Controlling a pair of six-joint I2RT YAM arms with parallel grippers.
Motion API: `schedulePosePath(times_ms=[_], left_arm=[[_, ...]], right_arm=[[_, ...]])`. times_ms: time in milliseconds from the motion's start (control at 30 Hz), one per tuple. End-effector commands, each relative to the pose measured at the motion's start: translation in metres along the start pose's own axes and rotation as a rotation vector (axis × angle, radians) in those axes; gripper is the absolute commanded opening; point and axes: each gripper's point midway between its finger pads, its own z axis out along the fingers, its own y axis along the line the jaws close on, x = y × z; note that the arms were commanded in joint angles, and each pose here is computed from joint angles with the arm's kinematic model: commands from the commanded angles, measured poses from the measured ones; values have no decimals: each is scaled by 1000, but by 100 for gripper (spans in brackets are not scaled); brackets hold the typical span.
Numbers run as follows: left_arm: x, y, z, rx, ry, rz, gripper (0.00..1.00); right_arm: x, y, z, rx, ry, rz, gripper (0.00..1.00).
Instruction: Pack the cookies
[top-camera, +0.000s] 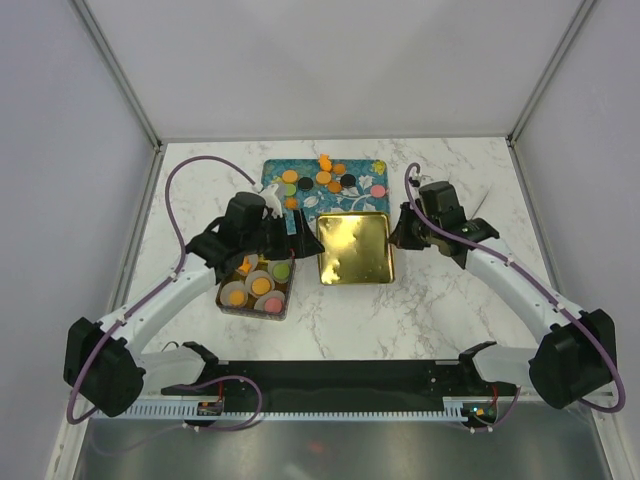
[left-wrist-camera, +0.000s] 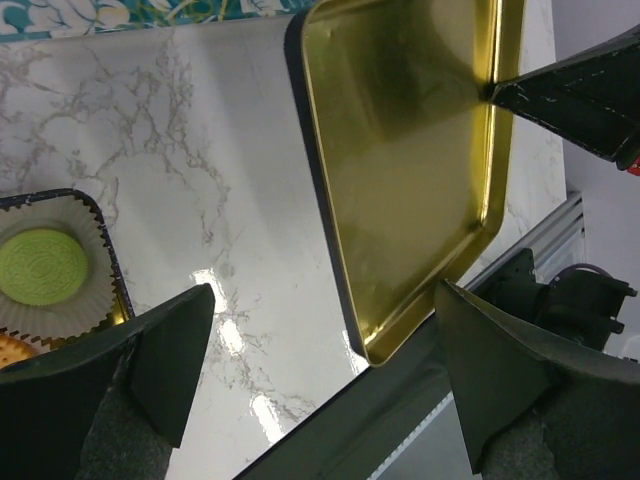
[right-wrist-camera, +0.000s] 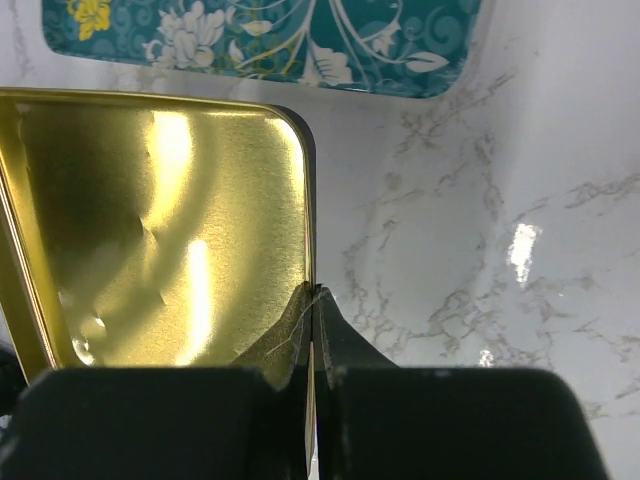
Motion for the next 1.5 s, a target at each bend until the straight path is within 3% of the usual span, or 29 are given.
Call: schedulePosePath(times_ms=[0, 200, 400, 533, 633, 800, 867, 933, 1033, 1100, 1267, 1467], left_arm=[[-13, -26, -1, 126, -27, 34, 98], [-13, -28, -1, 139, -32, 34, 94], [-15, -31, -4, 149, -41, 30, 81], [-17, -36, -7, 167, -47, 29, 65], [-16, -37, -7, 180, -39, 20, 43], [-14, -41, -9, 203, -28, 12, 21], [-12, -41, -10, 203, -25, 3, 11], [-10, -43, -11, 211, -19, -7, 2], [-9, -45, -13, 219, -9, -22, 2], [-8, -44, -15, 204, -1, -33, 2], [-7, -39, -18, 158, 29, -81, 2], [0, -28, -17, 139, 117, -190, 2]], right_arm=[[-22, 44, -8, -152, -60, 43, 0], [-29, 69, -8, -267, -81, 111, 0], [-24, 81, -4, -314, -60, 132, 0], [-19, 83, -1, -316, -46, 130, 0], [-17, 84, 0, -316, -46, 129, 1], [-11, 85, 3, -310, -36, 118, 6], [-9, 83, 5, -302, -34, 111, 13], [-7, 78, 8, -277, -38, 93, 30], [-11, 62, 7, -199, -82, 73, 53], [-11, 56, 1, -165, -101, 38, 62], [-16, 68, -38, -125, -239, -71, 71], [24, 118, -71, -133, -258, -303, 73]])
